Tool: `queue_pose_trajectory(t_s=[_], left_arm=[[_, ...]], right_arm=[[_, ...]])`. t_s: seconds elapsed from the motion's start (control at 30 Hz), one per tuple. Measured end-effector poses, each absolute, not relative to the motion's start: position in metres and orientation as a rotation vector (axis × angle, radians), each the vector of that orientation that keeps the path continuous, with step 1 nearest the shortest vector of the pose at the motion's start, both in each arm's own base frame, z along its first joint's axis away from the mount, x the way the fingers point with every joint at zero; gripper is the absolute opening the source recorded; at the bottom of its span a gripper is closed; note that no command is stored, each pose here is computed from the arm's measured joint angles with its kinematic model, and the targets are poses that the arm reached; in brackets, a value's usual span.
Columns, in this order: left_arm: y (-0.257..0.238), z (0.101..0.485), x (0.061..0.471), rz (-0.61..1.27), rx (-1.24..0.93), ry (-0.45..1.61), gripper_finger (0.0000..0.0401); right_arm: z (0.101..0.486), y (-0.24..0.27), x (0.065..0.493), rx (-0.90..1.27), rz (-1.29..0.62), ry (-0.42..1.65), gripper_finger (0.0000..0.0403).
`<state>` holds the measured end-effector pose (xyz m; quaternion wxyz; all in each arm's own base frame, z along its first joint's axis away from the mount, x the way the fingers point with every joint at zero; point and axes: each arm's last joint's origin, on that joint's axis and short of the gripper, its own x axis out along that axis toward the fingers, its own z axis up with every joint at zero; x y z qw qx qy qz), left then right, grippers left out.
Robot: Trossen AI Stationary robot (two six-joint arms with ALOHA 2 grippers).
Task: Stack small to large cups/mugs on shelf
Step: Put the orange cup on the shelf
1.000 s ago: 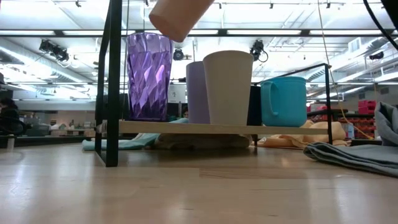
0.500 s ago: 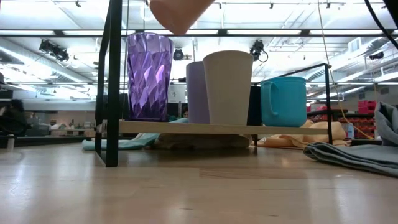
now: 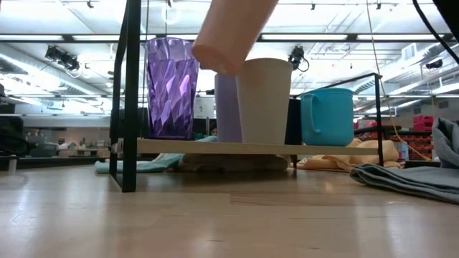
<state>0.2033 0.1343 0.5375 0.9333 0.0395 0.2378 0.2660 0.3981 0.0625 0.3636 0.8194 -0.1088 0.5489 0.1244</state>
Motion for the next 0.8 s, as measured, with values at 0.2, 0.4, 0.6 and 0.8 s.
queue_pose_trajectory(t_s=[0.2, 0.4, 0.6, 0.8], left_arm=[[0.1343, 0.5375, 0.2033, 0.547, 0.067, 0.483, 0.0085], [0.1343, 0.5375, 0.2033, 0.547, 0.068, 0.483, 0.0085], [0.1343, 0.5375, 0.2033, 0.547, 0.069, 0.483, 0.0081], [0.1343, 0.5375, 0.2033, 0.548, 0.066, 0.482, 0.0089]], right_arm=[[0.3623, 0.0628, 0.3987, -0.231, 0.277, 1.173, 0.0], [0.3639, 0.0601, 0.404, -0.237, 0.27, 1.122, 0.0], [0.3648, 0.0554, 0.4049, -0.255, 0.202, 1.12, 0.0], [0.368, 0.055, 0.405, -0.255, 0.198, 1.103, 0.0]])
